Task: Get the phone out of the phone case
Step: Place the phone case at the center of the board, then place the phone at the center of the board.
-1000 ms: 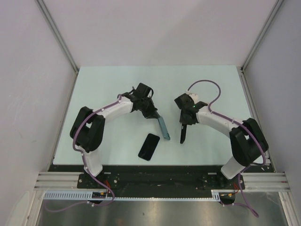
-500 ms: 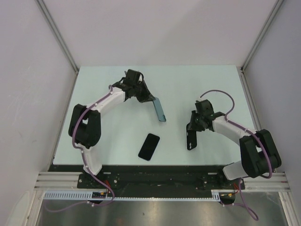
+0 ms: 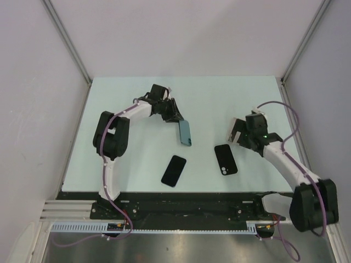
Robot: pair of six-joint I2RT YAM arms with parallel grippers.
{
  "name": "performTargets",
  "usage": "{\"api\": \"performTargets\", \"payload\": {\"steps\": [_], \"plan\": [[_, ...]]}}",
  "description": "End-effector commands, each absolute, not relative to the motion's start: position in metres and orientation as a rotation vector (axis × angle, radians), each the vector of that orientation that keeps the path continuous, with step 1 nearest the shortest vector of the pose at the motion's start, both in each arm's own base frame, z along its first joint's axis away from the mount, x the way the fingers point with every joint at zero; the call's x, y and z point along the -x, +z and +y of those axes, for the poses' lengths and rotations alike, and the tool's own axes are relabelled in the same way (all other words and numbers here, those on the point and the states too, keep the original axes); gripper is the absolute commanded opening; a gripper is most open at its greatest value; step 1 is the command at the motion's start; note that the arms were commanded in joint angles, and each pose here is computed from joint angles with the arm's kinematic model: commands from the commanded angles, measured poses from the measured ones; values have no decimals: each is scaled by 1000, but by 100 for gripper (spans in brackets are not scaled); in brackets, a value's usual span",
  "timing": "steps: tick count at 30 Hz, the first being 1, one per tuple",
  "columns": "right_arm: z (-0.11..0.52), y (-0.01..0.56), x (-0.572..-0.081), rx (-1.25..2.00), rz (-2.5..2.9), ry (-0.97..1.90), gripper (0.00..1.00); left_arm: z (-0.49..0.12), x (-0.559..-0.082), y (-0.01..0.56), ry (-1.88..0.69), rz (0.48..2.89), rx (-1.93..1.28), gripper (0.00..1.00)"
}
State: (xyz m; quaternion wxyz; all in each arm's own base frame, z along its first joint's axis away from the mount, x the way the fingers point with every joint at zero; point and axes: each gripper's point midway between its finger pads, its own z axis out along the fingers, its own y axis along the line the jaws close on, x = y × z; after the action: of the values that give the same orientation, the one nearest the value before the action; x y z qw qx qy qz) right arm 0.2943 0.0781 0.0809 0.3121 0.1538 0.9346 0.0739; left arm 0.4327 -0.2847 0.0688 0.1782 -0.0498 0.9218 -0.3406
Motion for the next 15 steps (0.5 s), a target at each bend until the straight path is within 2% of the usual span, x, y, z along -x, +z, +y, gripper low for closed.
{"api": "performTargets", "payload": {"steps": [1, 2, 4, 5, 15], "plan": [[39, 123, -283, -490, 2349, 96, 100, -282, -448, 87, -935, 2544, 49, 47], [36, 129, -281, -497, 2336, 97, 100, -280, -447, 86, -923, 2552, 54, 67], [24, 139, -272, -524, 2314, 86, 100, -276, -448, 88, -886, 2549, 51, 86], [22, 141, -269, -530, 2311, 87, 100, -274, -448, 90, -868, 2552, 51, 99], [18, 162, -255, -594, 2267, 120, 100, -242, -431, 167, -721, 2432, 5, 100]]}}
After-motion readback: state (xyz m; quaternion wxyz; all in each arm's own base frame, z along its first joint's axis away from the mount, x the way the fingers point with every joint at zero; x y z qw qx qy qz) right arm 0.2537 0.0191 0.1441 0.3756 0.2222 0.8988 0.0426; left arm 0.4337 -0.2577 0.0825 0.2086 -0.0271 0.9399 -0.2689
